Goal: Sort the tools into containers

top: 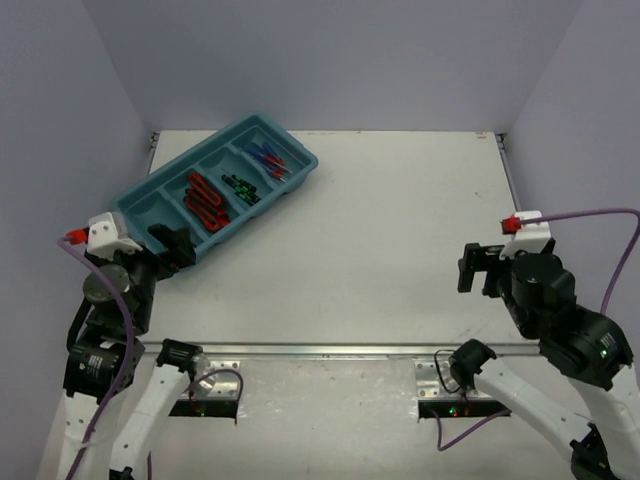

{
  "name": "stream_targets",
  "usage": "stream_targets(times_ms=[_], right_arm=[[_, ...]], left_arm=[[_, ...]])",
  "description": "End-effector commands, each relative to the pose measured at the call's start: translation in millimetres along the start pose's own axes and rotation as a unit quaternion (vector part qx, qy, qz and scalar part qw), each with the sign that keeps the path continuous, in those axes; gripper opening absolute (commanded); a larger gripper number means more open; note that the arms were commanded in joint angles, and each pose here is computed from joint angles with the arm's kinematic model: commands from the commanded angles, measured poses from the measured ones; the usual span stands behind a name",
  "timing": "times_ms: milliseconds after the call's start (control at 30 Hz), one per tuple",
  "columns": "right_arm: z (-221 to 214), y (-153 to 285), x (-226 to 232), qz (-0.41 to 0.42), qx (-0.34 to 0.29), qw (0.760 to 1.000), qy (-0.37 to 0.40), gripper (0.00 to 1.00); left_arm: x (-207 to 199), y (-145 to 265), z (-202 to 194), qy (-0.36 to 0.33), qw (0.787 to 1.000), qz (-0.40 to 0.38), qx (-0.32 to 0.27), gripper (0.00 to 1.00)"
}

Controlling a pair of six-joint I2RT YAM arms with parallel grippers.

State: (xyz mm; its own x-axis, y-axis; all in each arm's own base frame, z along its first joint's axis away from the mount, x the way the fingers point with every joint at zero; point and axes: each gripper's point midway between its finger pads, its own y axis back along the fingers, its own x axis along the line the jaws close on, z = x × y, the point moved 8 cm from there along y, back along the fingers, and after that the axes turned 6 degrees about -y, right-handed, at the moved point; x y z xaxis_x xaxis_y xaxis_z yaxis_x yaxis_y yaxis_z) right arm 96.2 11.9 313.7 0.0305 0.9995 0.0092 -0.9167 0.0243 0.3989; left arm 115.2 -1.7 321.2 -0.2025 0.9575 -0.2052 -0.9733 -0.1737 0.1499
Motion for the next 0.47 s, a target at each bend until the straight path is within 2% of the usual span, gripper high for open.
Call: stream_targets(times_ms=[0, 433], right_arm=[[7, 24, -14, 0.015, -0.058, 0.997, -0.045, 0.99], [-9, -5, 0, -0.001, -0.023, 0.999, -0.028, 0.99]], left_arm=[[5, 19, 12, 0.021, 0.995, -0.024, -0.092, 1.00], [-6, -1, -2, 0.028, 0.997, -0.042, -0.060, 1.00]])
